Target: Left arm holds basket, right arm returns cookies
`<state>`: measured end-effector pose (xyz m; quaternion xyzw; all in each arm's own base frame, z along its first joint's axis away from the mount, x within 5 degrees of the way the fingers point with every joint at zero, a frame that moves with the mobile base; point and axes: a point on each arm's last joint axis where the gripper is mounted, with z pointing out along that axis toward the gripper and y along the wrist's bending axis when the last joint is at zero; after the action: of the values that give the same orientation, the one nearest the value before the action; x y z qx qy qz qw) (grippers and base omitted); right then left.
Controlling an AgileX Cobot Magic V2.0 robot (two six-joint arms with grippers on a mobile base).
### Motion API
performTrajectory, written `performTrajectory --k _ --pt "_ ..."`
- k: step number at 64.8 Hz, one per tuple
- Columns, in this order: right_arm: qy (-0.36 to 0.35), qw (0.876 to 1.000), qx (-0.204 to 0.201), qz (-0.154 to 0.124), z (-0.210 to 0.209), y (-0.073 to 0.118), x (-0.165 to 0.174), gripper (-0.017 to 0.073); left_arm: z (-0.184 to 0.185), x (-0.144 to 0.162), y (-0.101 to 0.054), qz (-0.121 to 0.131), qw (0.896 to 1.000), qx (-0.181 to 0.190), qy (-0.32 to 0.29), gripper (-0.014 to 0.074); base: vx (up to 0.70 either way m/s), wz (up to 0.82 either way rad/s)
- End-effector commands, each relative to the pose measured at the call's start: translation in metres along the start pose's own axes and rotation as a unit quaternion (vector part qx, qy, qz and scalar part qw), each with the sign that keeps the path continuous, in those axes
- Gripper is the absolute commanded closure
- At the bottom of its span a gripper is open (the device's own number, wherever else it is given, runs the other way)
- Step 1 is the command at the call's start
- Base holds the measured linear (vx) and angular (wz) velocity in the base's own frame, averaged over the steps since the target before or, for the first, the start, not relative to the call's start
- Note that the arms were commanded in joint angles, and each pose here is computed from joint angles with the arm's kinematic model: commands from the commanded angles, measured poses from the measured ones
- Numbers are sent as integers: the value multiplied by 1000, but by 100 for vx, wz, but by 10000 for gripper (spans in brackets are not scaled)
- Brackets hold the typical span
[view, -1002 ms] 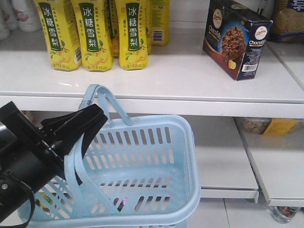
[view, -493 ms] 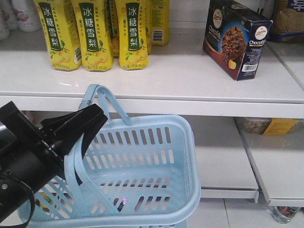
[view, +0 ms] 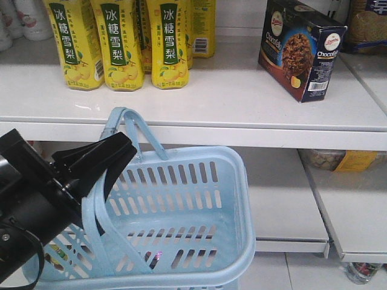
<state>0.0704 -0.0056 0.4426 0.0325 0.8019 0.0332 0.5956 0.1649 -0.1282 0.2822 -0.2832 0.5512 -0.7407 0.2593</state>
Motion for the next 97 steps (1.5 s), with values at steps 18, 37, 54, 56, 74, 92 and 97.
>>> performTrajectory --k 18,37,54,56,74,92,97 --pt "-42 999 -5 -9 -4 1 -12 562 2 -4 -24 -3 997 77 -20 594 0 0" --pt "-42 999 -5 -9 -4 1 -12 562 -18 1 -38 -28 999 27 -36 594 0 0" --pt "-42 999 -5 -9 -4 1 -12 562 -37 0 -46 -10 998 -6 -61 594 0 0" --pt "-42 999 -5 -9 -4 1 -12 562 -39 0 -49 -9 998 0 -63 594 0 0" --pt "-42 999 -5 -9 -4 1 -12 562 -71 -7 -40 -15 995 7 -97 594 0 0" --pt "-42 999 -5 -9 -4 1 -12 562 -106 -17 -8 -15 987 -2 -162 594 0 0" --pt "-42 999 -5 -9 -4 1 -12 562 -115 -18 0 -11 984 -1 -177 594 0 0"
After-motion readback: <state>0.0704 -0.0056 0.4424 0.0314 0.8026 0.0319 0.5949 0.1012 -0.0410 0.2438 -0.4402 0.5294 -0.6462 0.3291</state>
